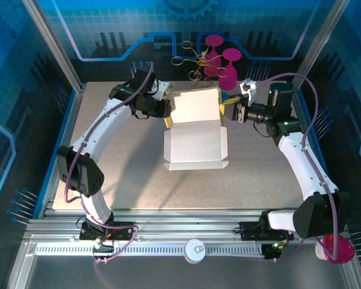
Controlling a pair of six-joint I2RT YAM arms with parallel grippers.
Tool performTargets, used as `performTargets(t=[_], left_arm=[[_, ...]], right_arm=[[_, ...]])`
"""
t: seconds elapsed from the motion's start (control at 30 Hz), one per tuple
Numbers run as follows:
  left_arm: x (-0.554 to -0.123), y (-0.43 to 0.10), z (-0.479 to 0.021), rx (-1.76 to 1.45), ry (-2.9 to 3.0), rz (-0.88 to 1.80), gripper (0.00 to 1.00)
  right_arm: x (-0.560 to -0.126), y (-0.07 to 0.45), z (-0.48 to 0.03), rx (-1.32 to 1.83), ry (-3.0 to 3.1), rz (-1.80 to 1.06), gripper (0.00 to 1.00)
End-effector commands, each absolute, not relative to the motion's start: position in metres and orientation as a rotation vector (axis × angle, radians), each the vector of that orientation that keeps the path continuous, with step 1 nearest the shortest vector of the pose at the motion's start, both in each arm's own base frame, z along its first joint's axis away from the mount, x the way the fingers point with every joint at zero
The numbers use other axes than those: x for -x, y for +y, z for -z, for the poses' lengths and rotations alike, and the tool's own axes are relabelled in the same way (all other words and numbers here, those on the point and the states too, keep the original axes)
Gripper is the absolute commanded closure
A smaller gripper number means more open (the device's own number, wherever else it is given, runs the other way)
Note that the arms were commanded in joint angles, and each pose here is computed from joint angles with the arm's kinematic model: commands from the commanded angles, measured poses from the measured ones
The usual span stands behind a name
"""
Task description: Fold the paper box
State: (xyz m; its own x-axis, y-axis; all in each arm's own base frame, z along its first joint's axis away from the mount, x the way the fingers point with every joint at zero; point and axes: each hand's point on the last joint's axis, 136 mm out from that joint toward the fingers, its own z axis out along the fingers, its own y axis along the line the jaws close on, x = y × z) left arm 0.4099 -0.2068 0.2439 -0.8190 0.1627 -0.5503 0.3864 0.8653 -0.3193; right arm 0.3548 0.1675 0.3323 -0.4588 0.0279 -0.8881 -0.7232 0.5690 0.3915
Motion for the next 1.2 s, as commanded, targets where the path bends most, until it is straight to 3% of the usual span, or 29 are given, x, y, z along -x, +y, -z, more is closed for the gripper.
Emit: performTargets(t=[0.0,0.4,1.17], left_arm=[[-0.411,-0.207,-0.252,-0.409,2.504,0.593,1.0],[-0.409,-0.209,-0.255,-0.423,2.489,0.608,1.0],[-0.407,-0.207,-0.26,-0.435,2.473,0.587,1.0]], right_arm=[[-0.346,0.172,-0.341,0.605,1.824,-0.986,0.67],[-0.374,0.177,-0.338,0.62,1.837,-0.971,0.72],[-0.417,0.183,-0.32,0.62,1.909,-0.653,0.62]])
